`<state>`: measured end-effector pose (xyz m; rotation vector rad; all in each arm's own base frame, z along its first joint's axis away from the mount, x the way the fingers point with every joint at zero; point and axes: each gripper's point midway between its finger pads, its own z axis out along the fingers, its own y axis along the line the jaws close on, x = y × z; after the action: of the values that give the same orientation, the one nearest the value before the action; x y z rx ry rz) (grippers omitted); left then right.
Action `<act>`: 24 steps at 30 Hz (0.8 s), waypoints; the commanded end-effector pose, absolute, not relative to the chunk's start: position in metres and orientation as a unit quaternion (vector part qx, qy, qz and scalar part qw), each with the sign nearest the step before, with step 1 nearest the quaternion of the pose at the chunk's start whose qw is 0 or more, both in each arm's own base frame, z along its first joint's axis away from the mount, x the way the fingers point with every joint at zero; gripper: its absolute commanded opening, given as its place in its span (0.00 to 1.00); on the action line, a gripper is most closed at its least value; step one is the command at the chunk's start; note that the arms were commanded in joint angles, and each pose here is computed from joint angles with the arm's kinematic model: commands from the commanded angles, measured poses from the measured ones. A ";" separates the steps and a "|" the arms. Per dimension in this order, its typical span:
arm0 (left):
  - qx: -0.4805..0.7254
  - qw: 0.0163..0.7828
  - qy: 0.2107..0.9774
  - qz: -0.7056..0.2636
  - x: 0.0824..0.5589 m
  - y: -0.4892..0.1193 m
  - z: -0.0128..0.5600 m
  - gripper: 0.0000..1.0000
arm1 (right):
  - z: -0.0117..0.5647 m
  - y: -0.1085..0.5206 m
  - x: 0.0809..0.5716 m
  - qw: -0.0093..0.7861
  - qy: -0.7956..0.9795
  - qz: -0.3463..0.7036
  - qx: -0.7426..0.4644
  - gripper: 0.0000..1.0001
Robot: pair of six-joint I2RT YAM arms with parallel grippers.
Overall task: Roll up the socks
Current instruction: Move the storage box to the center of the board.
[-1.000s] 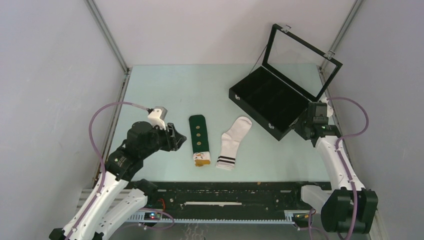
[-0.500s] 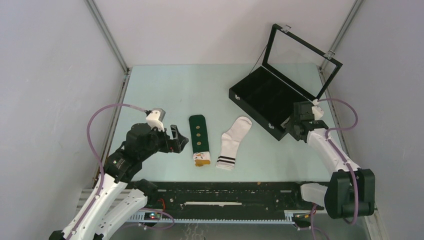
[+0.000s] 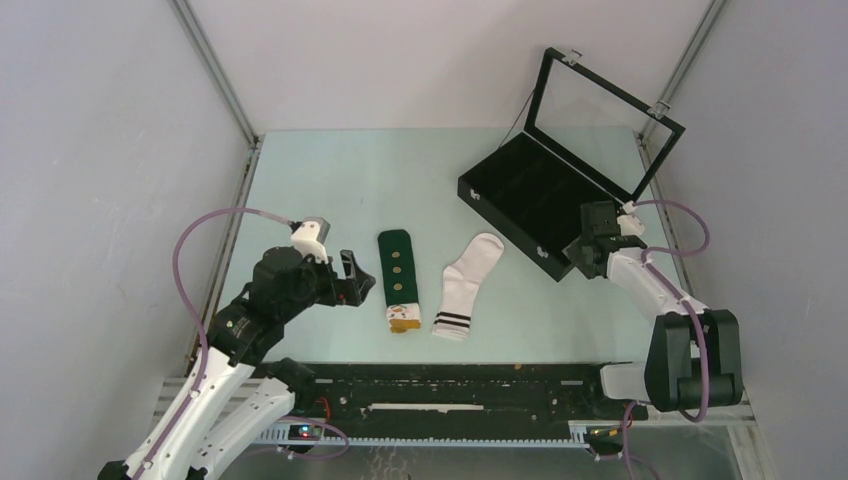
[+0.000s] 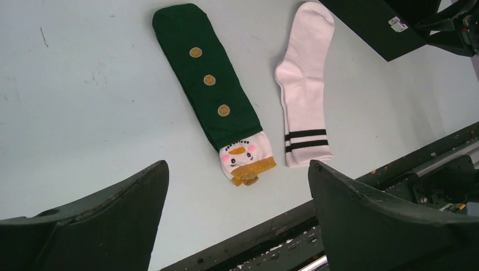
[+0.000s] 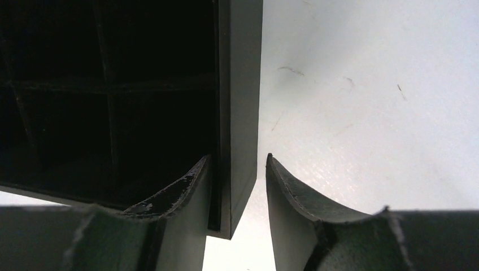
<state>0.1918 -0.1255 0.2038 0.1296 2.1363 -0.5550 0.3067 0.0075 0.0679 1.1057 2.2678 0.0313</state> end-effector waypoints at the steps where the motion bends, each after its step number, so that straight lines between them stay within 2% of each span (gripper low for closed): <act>1: 0.054 0.463 0.857 -0.218 0.197 -0.124 0.207 0.97 | 0.069 0.007 0.316 0.320 0.848 0.010 0.423 0.46; 7: 0.056 0.460 0.859 -0.216 0.198 -0.124 0.205 0.97 | 0.063 0.010 0.317 0.309 0.858 0.007 0.411 0.38; 24: 0.052 0.462 0.859 -0.213 0.198 -0.123 0.205 0.97 | 0.065 0.016 0.336 0.294 0.890 0.004 0.349 0.00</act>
<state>0.1931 -0.1251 0.2025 0.1265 2.1417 -0.5475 0.3124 0.0136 0.0538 1.0059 2.3931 -0.0208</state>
